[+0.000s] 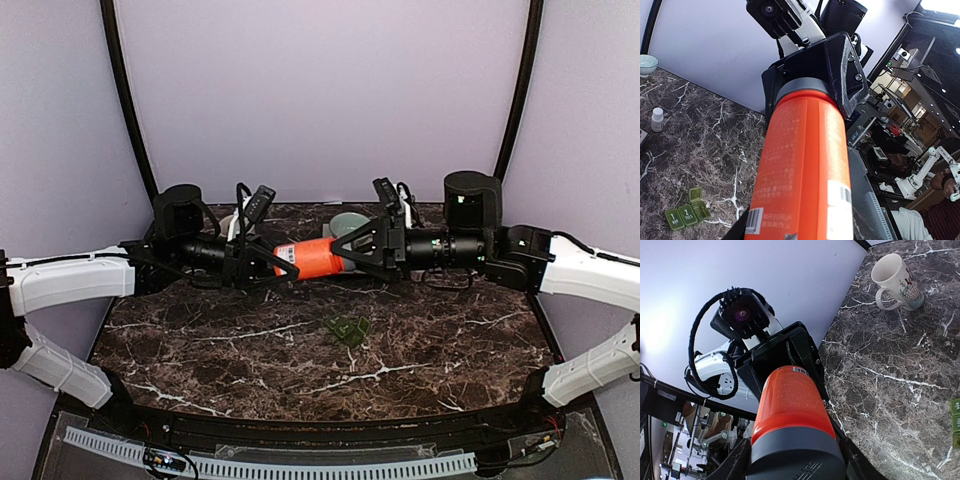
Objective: Sort the pills into containers
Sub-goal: Unscrew the lid of the pill bottle.
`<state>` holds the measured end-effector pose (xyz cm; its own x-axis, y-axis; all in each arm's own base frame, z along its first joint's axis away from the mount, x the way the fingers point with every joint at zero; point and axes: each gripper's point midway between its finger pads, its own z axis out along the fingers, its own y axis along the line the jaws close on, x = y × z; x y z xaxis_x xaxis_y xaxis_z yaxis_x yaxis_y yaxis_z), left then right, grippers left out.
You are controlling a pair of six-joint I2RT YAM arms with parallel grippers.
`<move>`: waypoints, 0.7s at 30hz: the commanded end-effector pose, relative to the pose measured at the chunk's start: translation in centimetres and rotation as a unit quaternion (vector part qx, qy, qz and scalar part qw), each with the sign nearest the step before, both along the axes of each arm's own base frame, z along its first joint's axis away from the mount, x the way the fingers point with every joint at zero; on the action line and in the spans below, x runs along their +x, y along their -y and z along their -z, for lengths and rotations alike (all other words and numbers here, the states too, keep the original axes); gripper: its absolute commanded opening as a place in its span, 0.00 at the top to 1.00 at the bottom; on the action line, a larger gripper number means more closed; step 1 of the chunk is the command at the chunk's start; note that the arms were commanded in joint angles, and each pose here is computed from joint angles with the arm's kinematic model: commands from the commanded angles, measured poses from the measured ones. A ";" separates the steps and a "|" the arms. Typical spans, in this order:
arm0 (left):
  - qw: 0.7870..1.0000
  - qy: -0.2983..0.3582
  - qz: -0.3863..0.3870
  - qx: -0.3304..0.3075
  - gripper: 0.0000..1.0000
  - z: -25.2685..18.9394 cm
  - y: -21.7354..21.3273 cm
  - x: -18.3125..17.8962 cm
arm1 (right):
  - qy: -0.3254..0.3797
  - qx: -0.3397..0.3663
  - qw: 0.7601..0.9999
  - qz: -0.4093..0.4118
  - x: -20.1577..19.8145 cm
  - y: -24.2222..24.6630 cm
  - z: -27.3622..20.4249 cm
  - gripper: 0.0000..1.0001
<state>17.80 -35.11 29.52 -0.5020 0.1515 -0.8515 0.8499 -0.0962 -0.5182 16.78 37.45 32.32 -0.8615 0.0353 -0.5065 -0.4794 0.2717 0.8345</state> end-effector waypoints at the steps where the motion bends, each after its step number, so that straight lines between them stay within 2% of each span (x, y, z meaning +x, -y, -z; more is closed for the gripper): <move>1: 0.999 0.034 0.004 -0.022 1.00 -1.8 0.1 -0.2 | 0.020 0.011 1.000 -0.008 -0.2 -0.4 -1.5 0.53; 5: 0.999 0.032 0.001 -0.024 1.00 -1.9 0.1 -0.1 | 0.030 0.000 1.000 -0.004 -0.1 -0.2 -1.1 0.60; 9: 0.999 0.029 0.001 -0.025 1.00 -1.8 0.0 -0.2 | 0.049 -0.008 0.999 -0.005 0.0 -0.1 -1.0 0.62; 21: 0.999 0.018 0.006 -0.029 1.00 -1.8 -0.3 -0.7 | 0.172 0.001 0.984 -0.049 -1.2 0.3 -2.6 0.58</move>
